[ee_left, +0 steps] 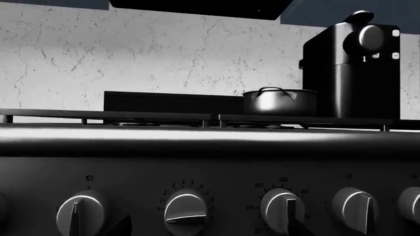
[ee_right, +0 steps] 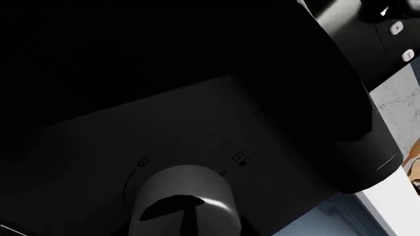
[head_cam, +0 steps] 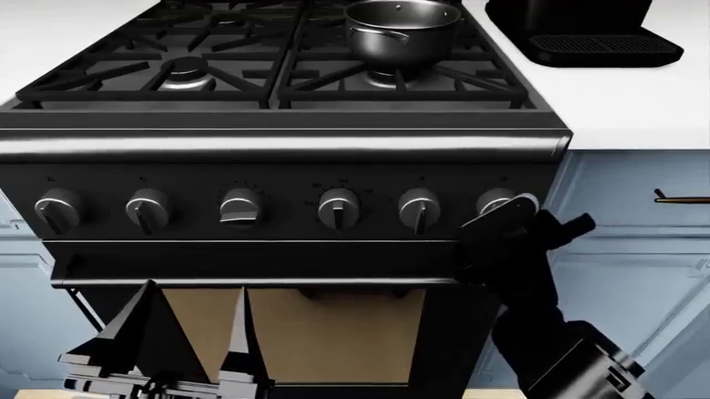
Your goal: Frozen meat rests on a plate on the counter. Retrieve the meat and place it in a pot on a burner. Then turn the burner on.
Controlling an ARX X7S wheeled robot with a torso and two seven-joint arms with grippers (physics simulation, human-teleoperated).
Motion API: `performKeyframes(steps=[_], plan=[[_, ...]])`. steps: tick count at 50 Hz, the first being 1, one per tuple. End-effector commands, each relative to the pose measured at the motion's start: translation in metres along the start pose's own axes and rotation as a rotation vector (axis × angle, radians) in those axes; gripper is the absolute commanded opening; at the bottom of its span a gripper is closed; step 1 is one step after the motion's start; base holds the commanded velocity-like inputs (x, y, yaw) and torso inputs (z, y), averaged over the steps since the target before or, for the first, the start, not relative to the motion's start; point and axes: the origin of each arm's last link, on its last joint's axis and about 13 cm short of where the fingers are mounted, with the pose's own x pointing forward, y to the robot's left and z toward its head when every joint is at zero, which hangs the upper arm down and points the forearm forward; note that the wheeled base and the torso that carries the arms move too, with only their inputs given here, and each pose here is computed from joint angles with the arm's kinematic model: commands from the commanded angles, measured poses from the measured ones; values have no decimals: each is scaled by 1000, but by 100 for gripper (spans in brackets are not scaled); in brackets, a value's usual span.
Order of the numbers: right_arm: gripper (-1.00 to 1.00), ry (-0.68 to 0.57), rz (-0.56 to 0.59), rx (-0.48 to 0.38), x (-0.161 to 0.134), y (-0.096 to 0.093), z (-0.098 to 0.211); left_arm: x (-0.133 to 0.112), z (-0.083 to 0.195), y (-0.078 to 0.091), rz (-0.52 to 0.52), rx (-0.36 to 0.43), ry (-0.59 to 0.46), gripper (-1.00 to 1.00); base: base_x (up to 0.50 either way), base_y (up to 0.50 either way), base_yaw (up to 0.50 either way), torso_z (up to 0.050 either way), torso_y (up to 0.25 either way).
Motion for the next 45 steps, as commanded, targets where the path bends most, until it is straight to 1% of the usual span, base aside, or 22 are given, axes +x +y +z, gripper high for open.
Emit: performKeyframes(steps=[1,9,11,12,22,27,39,45], plan=[[-100,-150,-120,-47,-13,-7,23,0,0,0,-1,1,-3,100,-21,0,-5,0,0],[-100,-147,-121,-19,-16,-10,25,0,2,0,-1,0,-9,100,-9,1,-4,1,5],[-100,-142,-108,8,-18,-11,26,-1,3,0,-1,-1,-10,100,-9,2,-3,0,5],[100,-140,-103,16,-20,-12,27,-1,3,0,-1,-1,-12,100,0,0,-4,0,0],[100,-144,-87,75,-47,-25,35,-1,7,0,-3,-4,-25,100,0,0,0,0,1],[100,-156,-87,89,-63,-33,39,-2,10,-1,-6,-6,-35,100,0,0,0,0,0],[100,-175,-132,109,-102,-55,43,-5,20,-3,-17,-14,-63,100,0,0,0,0,0],[100,-170,-157,118,-114,-62,40,-7,25,-5,-25,-16,-77,100,0,0,0,0,0]])
